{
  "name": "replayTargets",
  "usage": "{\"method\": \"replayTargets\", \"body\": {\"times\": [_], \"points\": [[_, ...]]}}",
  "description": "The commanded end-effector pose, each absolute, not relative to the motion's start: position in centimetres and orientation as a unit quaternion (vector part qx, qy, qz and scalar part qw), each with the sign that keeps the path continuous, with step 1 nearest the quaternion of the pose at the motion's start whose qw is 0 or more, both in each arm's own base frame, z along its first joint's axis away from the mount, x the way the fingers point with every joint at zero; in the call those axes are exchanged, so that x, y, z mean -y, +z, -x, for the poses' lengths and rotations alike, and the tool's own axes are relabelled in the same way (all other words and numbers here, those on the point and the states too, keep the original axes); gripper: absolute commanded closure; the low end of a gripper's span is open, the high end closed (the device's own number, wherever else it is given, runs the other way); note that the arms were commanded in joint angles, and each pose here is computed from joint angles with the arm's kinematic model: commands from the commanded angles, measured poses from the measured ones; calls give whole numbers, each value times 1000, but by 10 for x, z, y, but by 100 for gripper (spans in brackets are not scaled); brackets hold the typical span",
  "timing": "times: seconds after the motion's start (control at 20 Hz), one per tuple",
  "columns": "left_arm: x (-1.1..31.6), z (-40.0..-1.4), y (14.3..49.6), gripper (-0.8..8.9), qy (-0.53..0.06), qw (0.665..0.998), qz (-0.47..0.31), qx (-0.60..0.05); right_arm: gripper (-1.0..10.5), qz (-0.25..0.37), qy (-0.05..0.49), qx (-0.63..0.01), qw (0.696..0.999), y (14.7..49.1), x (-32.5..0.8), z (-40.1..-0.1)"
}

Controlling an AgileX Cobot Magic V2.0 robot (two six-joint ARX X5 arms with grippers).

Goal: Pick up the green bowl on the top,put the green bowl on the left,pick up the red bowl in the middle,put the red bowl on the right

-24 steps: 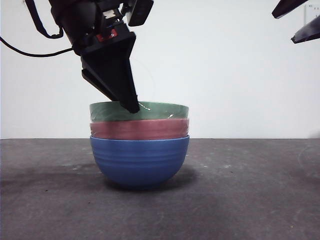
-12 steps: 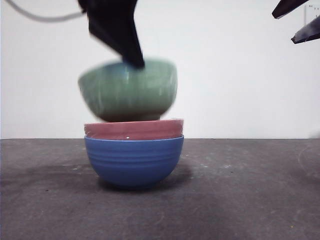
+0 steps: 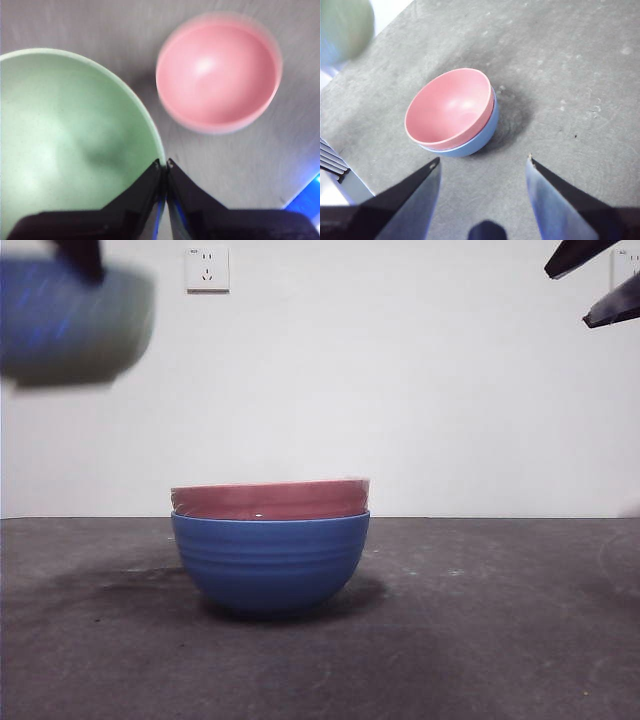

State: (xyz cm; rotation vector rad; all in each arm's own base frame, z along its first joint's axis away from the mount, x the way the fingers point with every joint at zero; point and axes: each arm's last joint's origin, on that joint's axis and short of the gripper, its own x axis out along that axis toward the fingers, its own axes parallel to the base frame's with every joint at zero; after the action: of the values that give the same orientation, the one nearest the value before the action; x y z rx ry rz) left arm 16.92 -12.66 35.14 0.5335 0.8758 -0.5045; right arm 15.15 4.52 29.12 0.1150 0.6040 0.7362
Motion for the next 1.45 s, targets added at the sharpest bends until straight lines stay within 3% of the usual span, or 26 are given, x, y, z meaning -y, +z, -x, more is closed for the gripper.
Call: {"method": "replayTargets", "body": {"times": [0.05, 0.35, 0.55, 0.8, 0.85, 0.95, 1.0, 1.15, 1.45], "points": [[126, -169, 304, 820, -212, 832, -227, -460, 667, -53, 355, -286, 888, 293, -46, -152], [133, -175, 236, 821, -228, 831, -197, -468, 667, -53, 355, -285, 889, 293, -46, -152], [140, -179, 224, 821, -270, 818, -175, -476, 667, -55, 355, -285, 889, 293, -46, -152], [146, -183, 210, 813, -271, 798, -184, -506, 667, -55, 355, -286, 888, 293, -46, -152], [145, -182, 210, 766, -270, 796, -185, -509, 667, -56, 355, -286, 888, 293, -46, -152], [142, -180, 212, 495, -262, 794, -189, -514, 667, -57, 355, -287, 888, 293, -46, -152], [141, -180, 214, 432, -251, 798, -190, -513, 666, -57, 355, -286, 888, 293, -46, -152], [140, -179, 233, 436, -240, 811, -180, -502, 666, -56, 358, -280, 889, 294, -46, -153], [127, -163, 315, 436, -259, 862, -148, -409, 666, -33, 397, -257, 881, 313, -63, -165]]}}
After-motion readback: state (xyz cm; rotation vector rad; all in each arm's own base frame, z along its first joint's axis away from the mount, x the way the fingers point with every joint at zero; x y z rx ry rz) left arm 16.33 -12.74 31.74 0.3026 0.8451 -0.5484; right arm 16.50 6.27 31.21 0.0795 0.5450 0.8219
